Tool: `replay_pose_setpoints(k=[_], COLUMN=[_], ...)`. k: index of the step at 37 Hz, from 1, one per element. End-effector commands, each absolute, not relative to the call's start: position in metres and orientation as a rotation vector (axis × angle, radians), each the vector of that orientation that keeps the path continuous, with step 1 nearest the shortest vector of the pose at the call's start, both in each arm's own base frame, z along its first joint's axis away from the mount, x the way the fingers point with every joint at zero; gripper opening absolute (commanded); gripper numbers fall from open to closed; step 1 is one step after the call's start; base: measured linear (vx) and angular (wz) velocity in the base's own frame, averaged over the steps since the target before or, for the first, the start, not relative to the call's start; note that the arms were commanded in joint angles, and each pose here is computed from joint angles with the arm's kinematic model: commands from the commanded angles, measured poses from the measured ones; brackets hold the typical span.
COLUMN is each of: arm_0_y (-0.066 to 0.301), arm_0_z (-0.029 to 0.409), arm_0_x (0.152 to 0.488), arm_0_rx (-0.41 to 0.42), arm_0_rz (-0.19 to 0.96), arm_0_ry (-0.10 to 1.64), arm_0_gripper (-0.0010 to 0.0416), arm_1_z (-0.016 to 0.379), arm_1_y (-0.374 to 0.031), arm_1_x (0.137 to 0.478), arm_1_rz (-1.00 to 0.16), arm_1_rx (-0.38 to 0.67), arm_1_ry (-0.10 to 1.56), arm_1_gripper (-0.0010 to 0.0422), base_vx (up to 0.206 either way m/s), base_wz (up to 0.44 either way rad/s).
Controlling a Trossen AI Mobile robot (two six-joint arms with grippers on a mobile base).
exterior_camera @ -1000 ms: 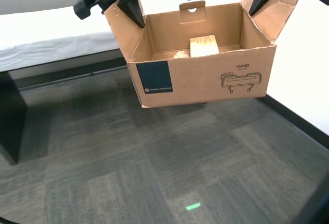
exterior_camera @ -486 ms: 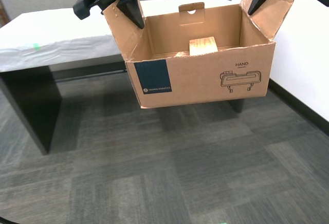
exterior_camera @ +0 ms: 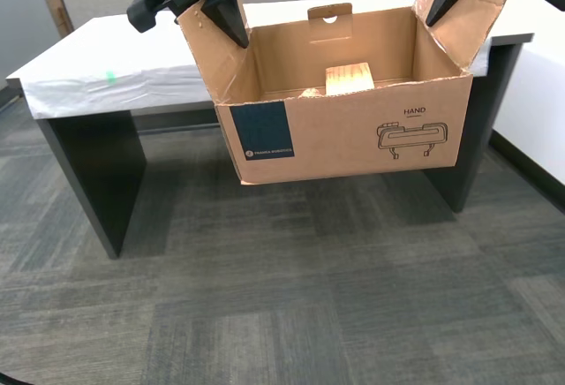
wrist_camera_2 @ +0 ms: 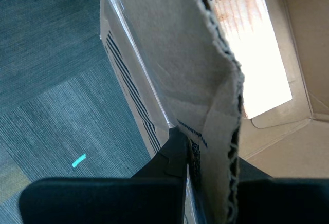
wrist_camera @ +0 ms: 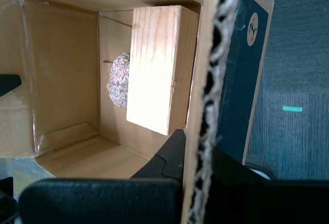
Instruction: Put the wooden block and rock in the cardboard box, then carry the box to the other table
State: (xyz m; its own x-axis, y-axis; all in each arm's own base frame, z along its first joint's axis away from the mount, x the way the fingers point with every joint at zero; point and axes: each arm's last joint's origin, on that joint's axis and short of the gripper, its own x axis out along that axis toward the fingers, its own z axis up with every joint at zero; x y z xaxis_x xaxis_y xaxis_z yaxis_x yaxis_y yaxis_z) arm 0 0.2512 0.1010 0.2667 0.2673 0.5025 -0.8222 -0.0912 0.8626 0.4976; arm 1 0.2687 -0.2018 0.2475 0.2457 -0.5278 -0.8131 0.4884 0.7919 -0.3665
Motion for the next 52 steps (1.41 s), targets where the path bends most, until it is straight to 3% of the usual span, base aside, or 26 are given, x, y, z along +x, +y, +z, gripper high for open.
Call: replay_pose_setpoints(k=[1, 26, 39, 52], arm_0_y=[0.1024, 0.1024, 0.1025, 0.1027], arm_0_z=[0.2677, 0.2673, 0.2674, 0.2679], arm_0_x=[0.2518, 0.2511, 0.2512, 0.2522], arm_0_rx=[0.39, 0.387, 0.363, 0.334], arm_0_rz=[0.429, 0.42, 0.438, 0.461], arm_0_ry=[1.231, 1.238, 1.229, 1.208], arm_0_gripper=[-0.0001, -0.0001, -0.0001, -0.0001], arm_1_z=[0.2502, 0.2504, 0.2501, 0.2502], arm_1_y=[-0.2047, -0.2053, -0.2051, -0.205], arm_1_x=[0.2679, 0.2681, 0.2678, 0.2679], arm_1_rz=[-0.775, -0.787, -0.704, -0.695], arm_1_rx=[-0.044, -0.029, -0.152, -0.165], arm_1_ry=[1.111, 1.098, 1.159, 1.163], arm_1_gripper=[-0.0001, -0.0001, -0.0001, -0.0001], base_vx=[0.132, 0.148, 0.15, 0.135], base_wz=[0.059, -0.005, -0.03, -0.026])
